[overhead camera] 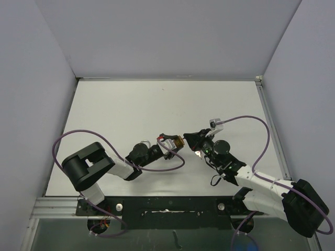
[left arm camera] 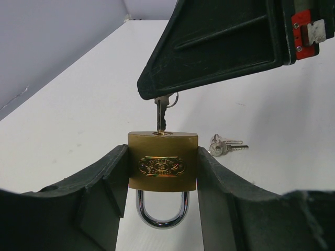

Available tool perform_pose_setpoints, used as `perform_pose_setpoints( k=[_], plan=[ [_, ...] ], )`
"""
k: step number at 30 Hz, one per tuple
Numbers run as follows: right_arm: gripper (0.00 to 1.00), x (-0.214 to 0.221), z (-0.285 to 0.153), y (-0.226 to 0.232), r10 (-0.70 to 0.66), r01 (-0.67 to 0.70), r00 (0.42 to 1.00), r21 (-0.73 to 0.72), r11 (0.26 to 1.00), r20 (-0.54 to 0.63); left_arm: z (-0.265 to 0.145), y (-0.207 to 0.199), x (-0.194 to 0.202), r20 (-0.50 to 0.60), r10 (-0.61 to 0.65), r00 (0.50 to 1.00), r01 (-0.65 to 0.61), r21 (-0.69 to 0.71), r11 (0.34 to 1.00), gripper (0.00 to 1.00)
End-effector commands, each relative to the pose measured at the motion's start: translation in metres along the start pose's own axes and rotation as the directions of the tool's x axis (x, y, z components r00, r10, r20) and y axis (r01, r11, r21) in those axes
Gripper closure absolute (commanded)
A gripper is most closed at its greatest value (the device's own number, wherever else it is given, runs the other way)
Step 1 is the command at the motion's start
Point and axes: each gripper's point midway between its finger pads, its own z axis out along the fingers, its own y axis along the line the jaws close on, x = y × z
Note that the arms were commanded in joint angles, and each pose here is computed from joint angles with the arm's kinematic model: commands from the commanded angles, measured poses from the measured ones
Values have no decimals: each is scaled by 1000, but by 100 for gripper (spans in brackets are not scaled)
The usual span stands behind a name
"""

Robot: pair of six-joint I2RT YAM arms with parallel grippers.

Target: Unlock with the key

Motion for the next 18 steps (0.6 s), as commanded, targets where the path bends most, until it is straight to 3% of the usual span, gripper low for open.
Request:
perform_pose_setpoints(
  k=[1, 18],
  plan=[
    [100, -14, -2, 7, 5, -4, 998, -17, 1000, 58, 10, 13, -71, 228, 24, 973, -14, -43, 999, 100],
    [100, -7, -1, 8, -8, 10, 999, -33, 999, 41, 12, 10, -91, 283, 5, 959, -1, -13, 1000, 100]
  ],
)
